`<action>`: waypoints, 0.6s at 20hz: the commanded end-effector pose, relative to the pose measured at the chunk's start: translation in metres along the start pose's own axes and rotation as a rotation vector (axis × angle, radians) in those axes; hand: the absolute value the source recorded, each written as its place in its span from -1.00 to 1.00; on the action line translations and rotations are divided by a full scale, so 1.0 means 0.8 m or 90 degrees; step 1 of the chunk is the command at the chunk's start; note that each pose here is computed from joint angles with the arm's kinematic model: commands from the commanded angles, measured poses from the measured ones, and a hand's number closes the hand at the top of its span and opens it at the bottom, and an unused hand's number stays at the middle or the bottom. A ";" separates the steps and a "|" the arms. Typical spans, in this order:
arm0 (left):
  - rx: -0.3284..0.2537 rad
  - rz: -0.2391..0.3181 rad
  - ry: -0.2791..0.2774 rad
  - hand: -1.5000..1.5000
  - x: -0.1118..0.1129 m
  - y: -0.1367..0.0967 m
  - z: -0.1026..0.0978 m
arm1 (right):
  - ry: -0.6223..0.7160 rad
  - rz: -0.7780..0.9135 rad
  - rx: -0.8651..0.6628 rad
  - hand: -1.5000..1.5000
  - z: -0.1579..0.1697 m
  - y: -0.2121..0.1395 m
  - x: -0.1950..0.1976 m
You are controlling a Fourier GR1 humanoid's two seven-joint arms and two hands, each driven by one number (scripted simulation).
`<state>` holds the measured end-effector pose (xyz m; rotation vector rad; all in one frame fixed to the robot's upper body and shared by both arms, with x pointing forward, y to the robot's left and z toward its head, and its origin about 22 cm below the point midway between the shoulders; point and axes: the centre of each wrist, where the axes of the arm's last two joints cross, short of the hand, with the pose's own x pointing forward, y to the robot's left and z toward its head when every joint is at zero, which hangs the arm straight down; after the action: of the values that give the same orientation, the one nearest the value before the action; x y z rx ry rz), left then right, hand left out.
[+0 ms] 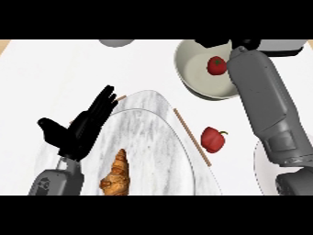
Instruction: Pick the tomato from the plate and place it in the bowl
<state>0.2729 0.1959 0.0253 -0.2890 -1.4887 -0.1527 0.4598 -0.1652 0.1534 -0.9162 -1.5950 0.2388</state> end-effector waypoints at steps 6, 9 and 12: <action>0.038 0.013 0.009 0.00 -0.008 0.024 0.021 | -0.156 -0.262 -0.054 -1.00 0.043 -0.029 -0.004; 0.048 0.006 0.019 0.00 -0.005 0.026 0.016 | -0.160 -0.313 -0.041 -1.00 0.078 -0.034 -0.002; 0.063 0.009 0.018 0.00 0.001 0.023 0.010 | -0.206 -0.328 -0.036 -1.00 0.117 -0.052 -0.012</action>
<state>0.2666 0.2141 0.0224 -0.2353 -1.4664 -0.0903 0.3943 -0.1681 0.1543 -0.5761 -2.0107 -0.0232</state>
